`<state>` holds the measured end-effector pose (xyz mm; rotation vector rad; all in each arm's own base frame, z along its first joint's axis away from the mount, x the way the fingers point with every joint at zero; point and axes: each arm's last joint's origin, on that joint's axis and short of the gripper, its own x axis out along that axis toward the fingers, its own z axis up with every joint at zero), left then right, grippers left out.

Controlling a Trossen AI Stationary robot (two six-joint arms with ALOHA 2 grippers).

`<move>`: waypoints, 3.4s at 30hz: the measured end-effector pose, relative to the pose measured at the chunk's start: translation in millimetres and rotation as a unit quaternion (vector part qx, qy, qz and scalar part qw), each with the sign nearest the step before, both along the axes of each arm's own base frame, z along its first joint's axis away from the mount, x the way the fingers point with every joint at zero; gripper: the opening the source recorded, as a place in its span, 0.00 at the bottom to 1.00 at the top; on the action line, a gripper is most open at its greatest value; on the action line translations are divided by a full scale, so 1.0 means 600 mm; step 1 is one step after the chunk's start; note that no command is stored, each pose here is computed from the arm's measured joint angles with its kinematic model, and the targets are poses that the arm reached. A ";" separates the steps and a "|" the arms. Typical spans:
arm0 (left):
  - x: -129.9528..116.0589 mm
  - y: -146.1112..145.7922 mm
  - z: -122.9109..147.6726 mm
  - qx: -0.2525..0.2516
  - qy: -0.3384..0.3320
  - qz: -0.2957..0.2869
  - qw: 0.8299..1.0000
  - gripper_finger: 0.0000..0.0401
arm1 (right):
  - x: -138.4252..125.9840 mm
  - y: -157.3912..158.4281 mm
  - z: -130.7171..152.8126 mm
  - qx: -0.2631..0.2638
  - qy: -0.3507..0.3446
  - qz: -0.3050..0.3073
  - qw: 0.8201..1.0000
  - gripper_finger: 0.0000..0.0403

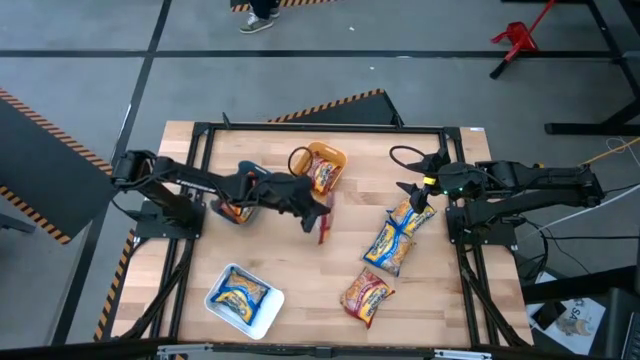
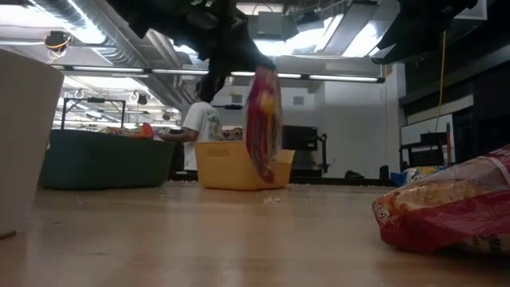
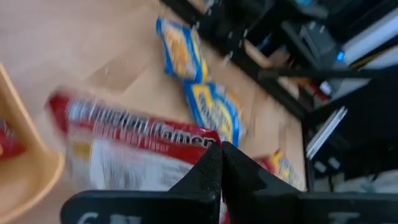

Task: Sort Maruchan noodles
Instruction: Put the left red noodle pack into the yellow bin

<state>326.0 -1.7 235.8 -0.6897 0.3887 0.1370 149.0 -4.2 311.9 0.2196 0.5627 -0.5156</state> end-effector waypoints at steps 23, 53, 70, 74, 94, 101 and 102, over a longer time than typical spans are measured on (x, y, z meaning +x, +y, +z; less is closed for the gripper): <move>-0.016 0.144 0.009 0.063 -0.018 0.162 0.985 0.00 | 0.000 0.000 0.000 -0.002 0.001 0.001 1.000 0.73; 0.007 0.157 -0.049 0.035 0.019 0.218 0.975 0.00 | -0.001 -0.001 0.000 -0.018 0.009 0.000 1.000 0.73; -0.039 0.137 -0.056 -0.028 0.156 0.227 0.961 0.11 | -0.001 0.000 -0.002 -0.009 0.012 0.012 1.000 0.73; -0.045 0.136 -0.043 -0.030 0.147 0.235 0.960 0.09 | -0.001 0.000 -0.001 -0.012 0.012 0.011 1.000 0.73; -0.088 0.138 -0.029 -0.016 0.214 0.276 0.937 0.01 | 0.135 0.002 -0.025 -0.111 -0.013 0.070 0.991 0.73; -0.089 0.137 -0.030 -0.018 0.216 0.276 0.936 0.01 | 0.240 -0.048 -0.065 -0.136 -0.084 0.089 0.983 0.73; -0.089 0.137 -0.030 -0.018 0.216 0.276 0.936 0.00 | 0.253 -0.057 -0.075 -0.134 -0.092 0.088 0.983 0.73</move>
